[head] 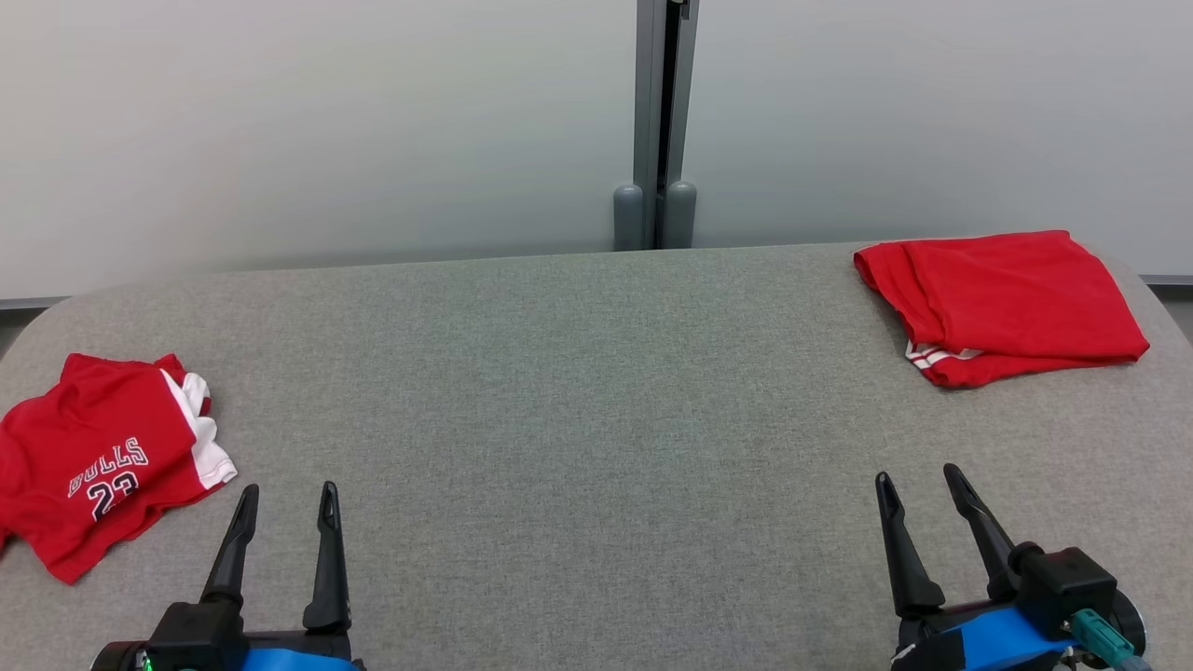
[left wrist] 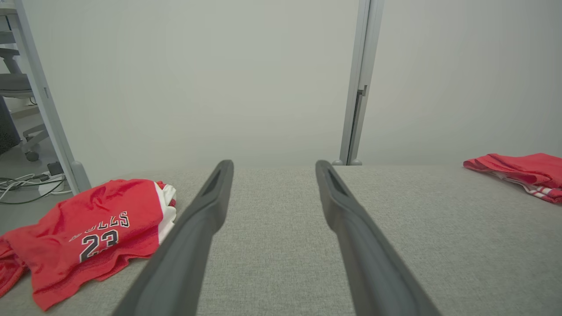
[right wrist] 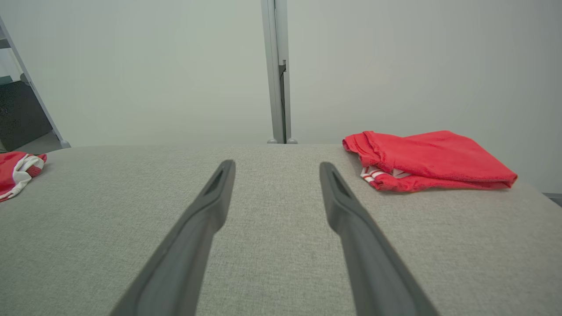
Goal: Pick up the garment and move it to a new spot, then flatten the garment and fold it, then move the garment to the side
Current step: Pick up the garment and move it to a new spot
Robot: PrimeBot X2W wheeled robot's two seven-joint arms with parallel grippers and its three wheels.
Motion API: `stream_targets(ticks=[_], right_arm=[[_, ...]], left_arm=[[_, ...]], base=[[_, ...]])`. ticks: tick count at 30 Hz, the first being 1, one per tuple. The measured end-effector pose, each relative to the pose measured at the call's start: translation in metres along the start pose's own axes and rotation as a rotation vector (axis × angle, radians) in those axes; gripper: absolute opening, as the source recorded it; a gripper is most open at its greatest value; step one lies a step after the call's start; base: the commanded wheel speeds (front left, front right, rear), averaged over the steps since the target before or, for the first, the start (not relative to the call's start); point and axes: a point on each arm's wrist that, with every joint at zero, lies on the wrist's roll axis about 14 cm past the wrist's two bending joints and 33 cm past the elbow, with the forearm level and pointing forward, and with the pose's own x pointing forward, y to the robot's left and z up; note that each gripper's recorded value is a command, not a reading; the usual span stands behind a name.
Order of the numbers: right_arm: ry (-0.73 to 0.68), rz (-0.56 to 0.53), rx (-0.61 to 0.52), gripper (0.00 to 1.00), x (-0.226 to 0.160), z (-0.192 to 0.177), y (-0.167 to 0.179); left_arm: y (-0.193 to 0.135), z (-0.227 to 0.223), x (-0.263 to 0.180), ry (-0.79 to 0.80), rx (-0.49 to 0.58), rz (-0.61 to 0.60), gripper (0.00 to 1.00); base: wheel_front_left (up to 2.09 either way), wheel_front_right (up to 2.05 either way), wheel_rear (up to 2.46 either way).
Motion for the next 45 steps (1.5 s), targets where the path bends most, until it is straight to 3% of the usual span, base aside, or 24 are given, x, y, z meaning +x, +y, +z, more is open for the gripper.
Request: stream_targets(ticks=[22, 45], right_arm=[[0.006, 0.018, 0.019, 1.0, 0.002, -0.002, 0.007], [0.037, 0.254, 0.056, 1.0, 0.034, -0.012, 0.086]], left_arm=[[0.014, 0.0, -0.006, 0.002, 0.012, 0.042, 1.0], [0.097, 0.01, -0.073, -0.011, 0.064, 0.326, 1.0]], base=[[0.0, 0.0, 0.0], [0.0, 0.0, 0.0]])
